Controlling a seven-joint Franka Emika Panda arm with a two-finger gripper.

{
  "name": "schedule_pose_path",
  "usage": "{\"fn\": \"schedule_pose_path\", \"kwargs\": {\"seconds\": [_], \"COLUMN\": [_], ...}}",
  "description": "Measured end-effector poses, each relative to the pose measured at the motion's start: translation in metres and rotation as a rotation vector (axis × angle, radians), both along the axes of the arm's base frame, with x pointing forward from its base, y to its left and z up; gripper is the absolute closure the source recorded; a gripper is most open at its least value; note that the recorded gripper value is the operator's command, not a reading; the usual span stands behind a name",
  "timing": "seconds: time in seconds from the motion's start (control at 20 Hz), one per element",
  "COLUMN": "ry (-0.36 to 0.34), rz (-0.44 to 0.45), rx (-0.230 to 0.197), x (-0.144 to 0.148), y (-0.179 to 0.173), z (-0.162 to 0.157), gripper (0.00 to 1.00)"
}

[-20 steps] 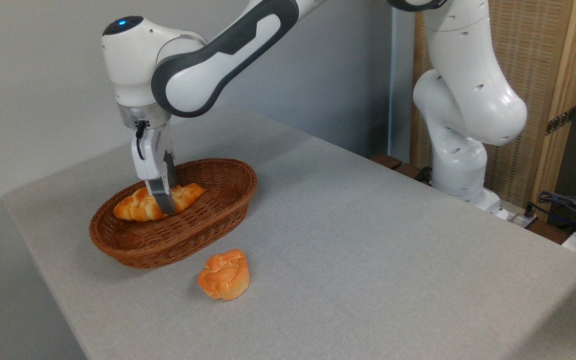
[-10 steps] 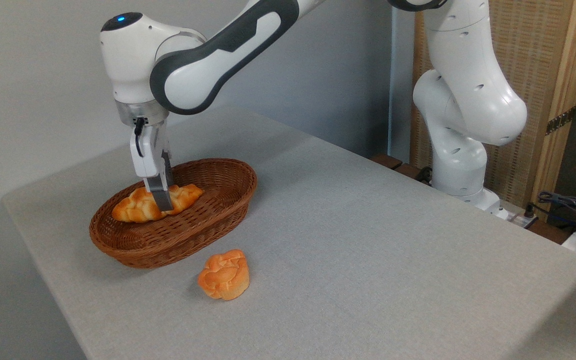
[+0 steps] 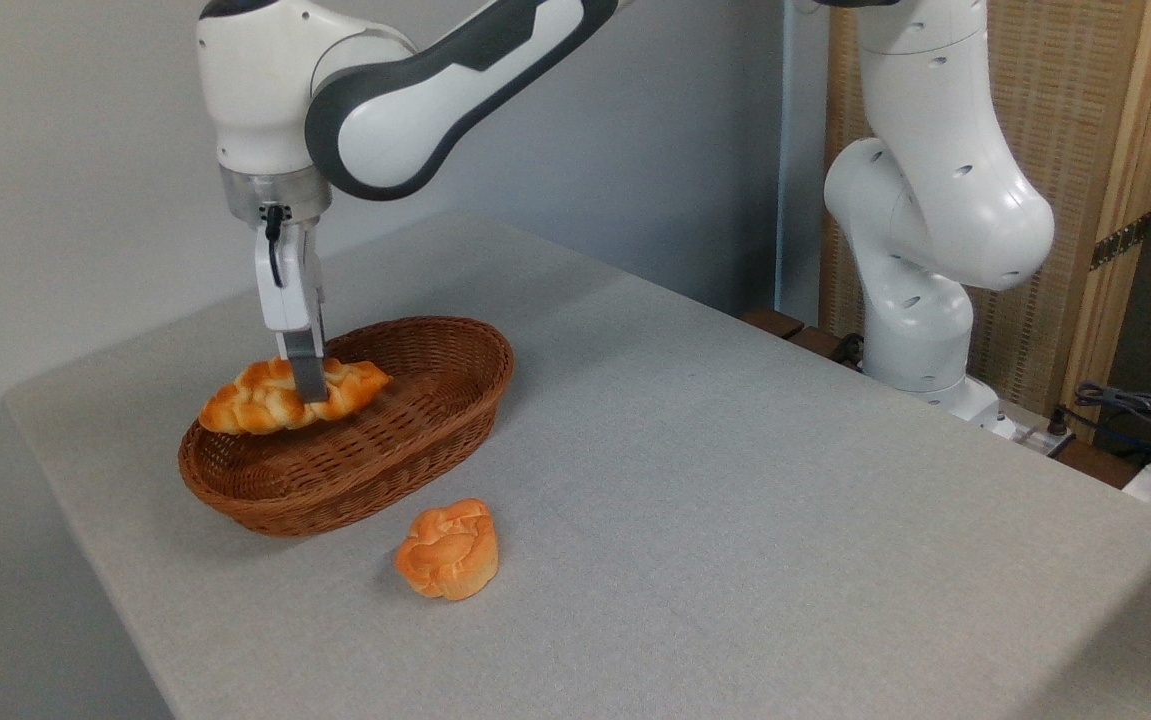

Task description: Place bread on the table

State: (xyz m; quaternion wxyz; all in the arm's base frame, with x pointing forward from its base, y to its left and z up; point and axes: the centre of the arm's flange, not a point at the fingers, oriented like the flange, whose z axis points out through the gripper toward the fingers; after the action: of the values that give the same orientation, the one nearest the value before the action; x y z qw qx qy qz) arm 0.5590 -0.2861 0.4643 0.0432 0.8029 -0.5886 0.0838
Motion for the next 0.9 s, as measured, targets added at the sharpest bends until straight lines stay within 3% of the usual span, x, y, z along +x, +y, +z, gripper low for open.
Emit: {"fn": "schedule_pose_path", "kwargs": {"seconds": [0.15,0.5,0.65,0.9], "ry": [-0.005,0.073,0.109,0.170], "rz": [0.059,0.206,0.279,0.349], "rx": [-0.015,0.042,0.053,0.069], "x": [0.002,-0.003,0.001,0.003], "y": [0.025,0.123,0.168,0.212], "z": [0.024,0.071,0.070,0.042], "gripper": [0.70,0.62,0.59,0.53]}}
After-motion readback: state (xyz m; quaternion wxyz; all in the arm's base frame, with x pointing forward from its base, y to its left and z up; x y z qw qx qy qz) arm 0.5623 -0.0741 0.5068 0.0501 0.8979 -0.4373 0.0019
